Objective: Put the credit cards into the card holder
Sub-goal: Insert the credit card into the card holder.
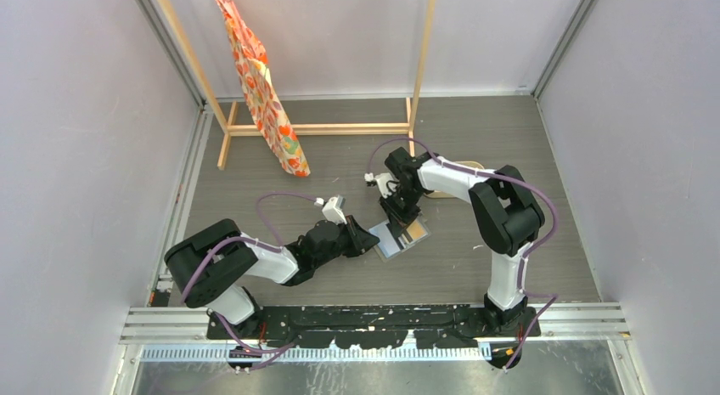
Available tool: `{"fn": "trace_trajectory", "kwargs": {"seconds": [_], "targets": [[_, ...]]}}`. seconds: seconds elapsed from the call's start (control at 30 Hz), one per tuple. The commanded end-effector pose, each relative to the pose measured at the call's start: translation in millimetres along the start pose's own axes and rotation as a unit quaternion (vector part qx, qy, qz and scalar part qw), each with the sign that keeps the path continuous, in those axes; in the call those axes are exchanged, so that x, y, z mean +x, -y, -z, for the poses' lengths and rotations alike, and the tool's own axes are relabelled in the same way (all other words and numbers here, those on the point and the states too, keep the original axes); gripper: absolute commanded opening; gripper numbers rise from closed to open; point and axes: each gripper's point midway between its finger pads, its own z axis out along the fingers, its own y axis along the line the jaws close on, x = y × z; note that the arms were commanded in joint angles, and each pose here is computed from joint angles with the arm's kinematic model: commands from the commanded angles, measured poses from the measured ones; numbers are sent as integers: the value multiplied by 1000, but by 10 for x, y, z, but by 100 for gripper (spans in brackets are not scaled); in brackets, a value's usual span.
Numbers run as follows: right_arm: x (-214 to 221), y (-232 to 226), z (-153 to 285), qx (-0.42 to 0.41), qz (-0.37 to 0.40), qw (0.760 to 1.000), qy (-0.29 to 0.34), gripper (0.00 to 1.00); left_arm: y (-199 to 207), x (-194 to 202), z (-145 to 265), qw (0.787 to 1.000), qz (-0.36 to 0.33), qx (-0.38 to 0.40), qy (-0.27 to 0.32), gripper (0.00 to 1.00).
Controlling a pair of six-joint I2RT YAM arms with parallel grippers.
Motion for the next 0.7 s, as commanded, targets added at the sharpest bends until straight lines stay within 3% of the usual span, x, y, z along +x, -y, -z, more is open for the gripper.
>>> {"fn": "trace_trajectory", "kwargs": {"seconds": [0.0, 0.27, 0.47, 0.67], "targets": [[-84, -63, 12, -16, 1, 1000, 12, 1, 72, -87, -31, 1000, 0, 8, 17, 13], [-167, -207, 335, -34, 36, 997, 52, 2, 105, -106, -8, 1000, -5, 15, 19, 15], [-111, -322, 807, -98, 84, 987, 100, 6, 153, -131, 30, 999, -3, 26, 24, 21], [-75, -123, 835, -50, 67, 988, 127, 17, 169, -107, 52, 1000, 4, 11, 6, 26]]}}
